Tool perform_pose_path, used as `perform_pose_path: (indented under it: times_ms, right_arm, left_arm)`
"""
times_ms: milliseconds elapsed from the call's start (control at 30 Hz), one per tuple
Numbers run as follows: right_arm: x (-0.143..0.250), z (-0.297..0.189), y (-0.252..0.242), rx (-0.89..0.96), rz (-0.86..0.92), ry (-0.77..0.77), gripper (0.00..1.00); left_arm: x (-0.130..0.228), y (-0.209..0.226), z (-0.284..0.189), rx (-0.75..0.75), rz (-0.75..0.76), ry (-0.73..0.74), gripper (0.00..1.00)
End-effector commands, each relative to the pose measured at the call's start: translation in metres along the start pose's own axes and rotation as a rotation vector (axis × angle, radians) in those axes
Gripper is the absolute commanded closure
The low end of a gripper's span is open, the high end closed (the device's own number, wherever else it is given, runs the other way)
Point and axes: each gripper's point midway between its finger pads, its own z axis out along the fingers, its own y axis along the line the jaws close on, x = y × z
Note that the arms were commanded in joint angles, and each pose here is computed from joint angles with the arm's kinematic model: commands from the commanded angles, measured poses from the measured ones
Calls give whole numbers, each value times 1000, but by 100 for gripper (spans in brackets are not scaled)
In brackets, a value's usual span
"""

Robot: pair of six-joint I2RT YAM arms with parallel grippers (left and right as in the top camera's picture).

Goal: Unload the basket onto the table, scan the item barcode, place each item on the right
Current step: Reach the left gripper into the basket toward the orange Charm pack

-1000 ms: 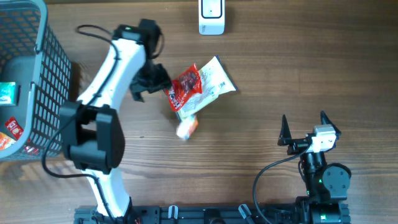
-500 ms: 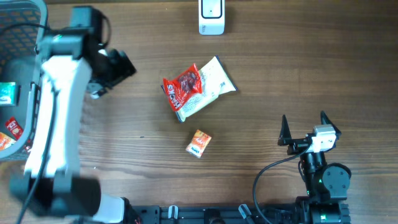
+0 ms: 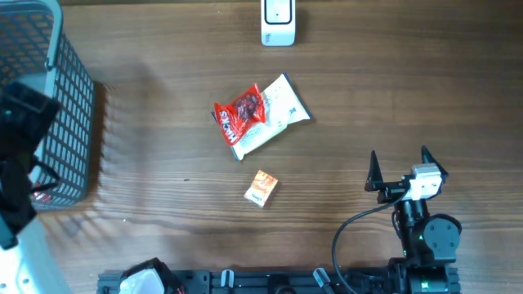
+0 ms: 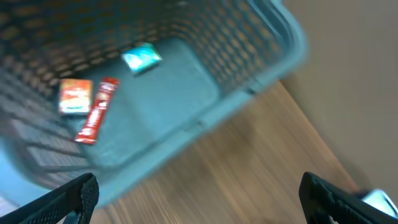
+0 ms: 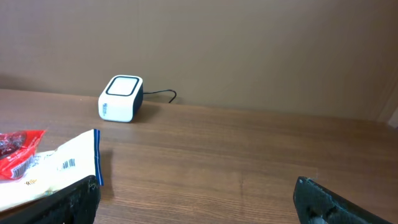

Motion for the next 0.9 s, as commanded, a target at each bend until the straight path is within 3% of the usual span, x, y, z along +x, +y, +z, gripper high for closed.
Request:
perform_pose_path:
  times_ms: [0,433,867]
  right_arm:
    - [0,0,-5,23,15,-2,0]
    - [0,0,-5,23,15,-2,0]
    - [0,0,-5,23,15,-2,0]
  left_arm:
    - [-13,27,22,-128,-66,-1,0]
    - [-8,65,140,-346,-112,195,0]
    - [27,134,221,-544,-173,416,0]
